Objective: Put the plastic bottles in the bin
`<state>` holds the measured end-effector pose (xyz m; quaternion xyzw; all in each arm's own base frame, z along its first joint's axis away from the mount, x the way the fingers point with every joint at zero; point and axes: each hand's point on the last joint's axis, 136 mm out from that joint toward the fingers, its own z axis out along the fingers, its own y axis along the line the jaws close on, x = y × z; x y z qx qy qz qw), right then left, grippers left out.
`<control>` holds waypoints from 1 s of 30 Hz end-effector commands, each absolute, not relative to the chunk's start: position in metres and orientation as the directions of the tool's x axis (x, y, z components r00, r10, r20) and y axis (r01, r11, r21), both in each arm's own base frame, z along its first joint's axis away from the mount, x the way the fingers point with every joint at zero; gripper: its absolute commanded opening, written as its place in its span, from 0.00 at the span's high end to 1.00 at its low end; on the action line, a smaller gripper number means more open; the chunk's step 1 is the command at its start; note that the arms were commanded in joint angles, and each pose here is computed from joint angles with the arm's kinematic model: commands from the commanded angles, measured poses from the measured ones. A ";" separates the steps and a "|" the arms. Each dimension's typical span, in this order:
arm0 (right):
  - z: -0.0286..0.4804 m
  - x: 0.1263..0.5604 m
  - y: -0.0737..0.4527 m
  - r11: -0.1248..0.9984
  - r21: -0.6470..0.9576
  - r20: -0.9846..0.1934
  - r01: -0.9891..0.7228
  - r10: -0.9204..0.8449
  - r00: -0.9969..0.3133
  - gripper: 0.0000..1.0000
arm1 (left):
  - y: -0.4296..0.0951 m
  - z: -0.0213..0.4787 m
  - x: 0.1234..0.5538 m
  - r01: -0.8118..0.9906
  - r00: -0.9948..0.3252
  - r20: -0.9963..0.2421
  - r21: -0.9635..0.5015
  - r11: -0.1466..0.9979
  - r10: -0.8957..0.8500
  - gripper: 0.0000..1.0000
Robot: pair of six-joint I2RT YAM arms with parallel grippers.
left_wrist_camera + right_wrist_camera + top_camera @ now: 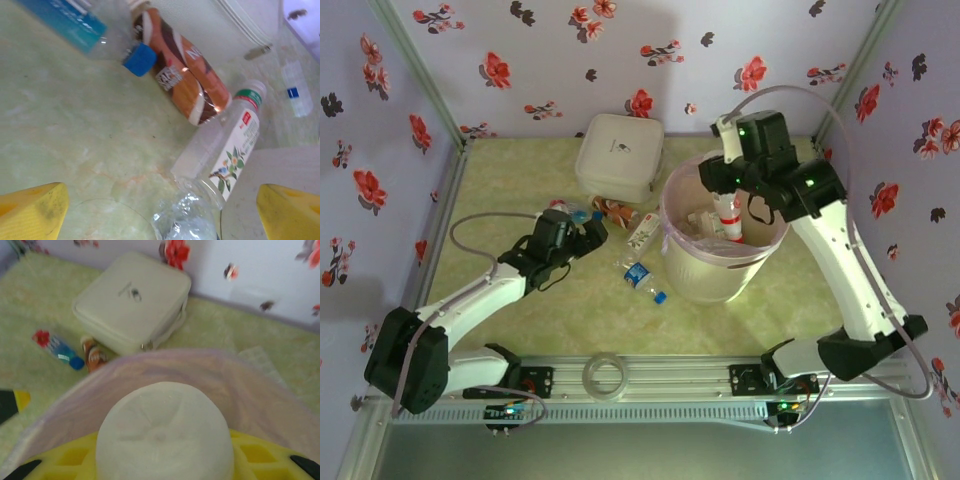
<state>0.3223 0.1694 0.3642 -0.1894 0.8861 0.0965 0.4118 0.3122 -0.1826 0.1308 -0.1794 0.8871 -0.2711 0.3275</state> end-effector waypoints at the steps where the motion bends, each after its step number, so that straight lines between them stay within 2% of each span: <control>1: 0.337 0.322 0.177 0.894 0.036 -0.719 -0.446 -0.287 -0.633 0.55 | -0.164 0.118 0.310 -0.253 -0.682 -0.442 -0.606 0.754 -0.584 0.04; 9: 0.282 0.325 0.183 0.891 0.055 -0.632 -0.451 -0.319 -0.707 0.54 | -0.158 0.116 0.310 -0.288 -0.659 -0.419 -0.626 0.724 -0.624 0.06; 14: 0.254 0.326 0.187 0.892 0.077 -0.599 -0.446 -0.316 -0.736 0.54 | -0.147 0.106 0.314 -0.412 -0.597 -0.328 -0.657 0.631 -0.732 0.10; 19: 0.232 0.332 0.187 0.903 0.104 -0.592 -0.417 -0.281 -0.755 0.52 | -0.144 0.104 0.322 -0.461 -0.547 -0.279 -0.687 0.562 -0.789 0.12; 26: 0.219 0.336 0.187 0.911 0.154 -0.615 -0.384 -0.216 -0.758 0.47 | -0.153 0.100 0.338 -0.493 -0.526 -0.238 -0.697 0.521 -0.816 0.13; 30: 0.224 0.336 0.183 0.915 0.158 -0.632 -0.371 -0.195 -0.750 0.40 | -0.159 0.098 0.350 -0.501 -0.511 -0.217 -0.711 0.494 -0.832 0.14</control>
